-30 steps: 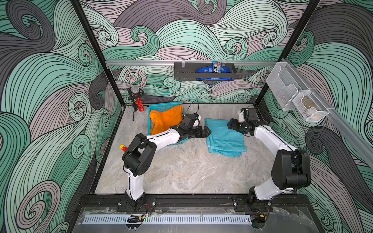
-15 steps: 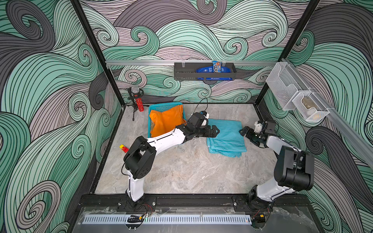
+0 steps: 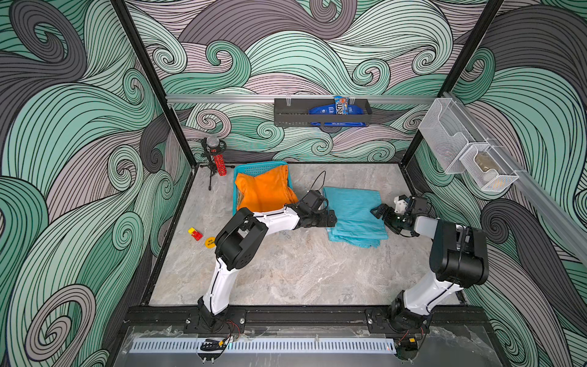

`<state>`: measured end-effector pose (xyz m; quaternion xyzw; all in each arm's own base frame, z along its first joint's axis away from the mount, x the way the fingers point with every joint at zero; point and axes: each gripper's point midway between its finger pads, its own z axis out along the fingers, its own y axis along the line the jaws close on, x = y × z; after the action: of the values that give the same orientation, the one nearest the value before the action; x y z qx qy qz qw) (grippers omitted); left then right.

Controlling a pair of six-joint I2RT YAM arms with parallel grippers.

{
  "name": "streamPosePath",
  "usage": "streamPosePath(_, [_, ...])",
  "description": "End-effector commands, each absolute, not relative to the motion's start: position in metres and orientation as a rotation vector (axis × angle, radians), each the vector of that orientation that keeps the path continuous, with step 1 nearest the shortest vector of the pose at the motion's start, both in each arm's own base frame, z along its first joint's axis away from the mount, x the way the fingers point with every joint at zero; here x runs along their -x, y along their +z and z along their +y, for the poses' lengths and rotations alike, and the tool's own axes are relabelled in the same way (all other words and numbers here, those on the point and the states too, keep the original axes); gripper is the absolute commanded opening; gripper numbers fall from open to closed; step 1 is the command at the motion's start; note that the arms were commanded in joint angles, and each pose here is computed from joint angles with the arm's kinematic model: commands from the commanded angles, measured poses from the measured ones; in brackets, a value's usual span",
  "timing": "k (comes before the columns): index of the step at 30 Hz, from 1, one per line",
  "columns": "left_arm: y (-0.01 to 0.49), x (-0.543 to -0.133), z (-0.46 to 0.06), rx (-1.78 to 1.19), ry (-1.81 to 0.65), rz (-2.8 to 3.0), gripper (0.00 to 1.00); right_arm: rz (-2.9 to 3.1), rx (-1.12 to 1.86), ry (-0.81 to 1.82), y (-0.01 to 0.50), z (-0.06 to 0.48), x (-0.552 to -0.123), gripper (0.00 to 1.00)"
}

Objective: Put the folded long pants in the basket
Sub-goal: Pick up the long pant at the center of the board.

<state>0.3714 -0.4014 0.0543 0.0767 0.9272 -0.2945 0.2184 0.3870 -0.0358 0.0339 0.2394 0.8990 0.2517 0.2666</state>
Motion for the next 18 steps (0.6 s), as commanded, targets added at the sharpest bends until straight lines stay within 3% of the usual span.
streamPosePath(1, [0.050, -0.382, -0.405, -0.176, -0.819, 2.566, 0.99, 2.484, -0.661, 0.737, 0.018, -0.020, -0.374, 0.93])
streamPosePath(13, [0.014, -0.364, -0.426, -0.074, -1.040, 2.629, 0.93, 2.556, -0.583, 0.748, 0.006, 0.014, -0.368, 0.91])
streamPosePath(16, [0.009, -0.360, -0.432, -0.076, -1.070, 2.636, 0.87, 2.560, -0.575, 0.756, 0.004, 0.019, -0.367, 0.90])
streamPosePath(18, [0.006, -0.357, -0.434, -0.078, -1.085, 2.643, 0.76, 2.561, -0.571, 0.761, 0.002, 0.021, -0.367, 0.85])
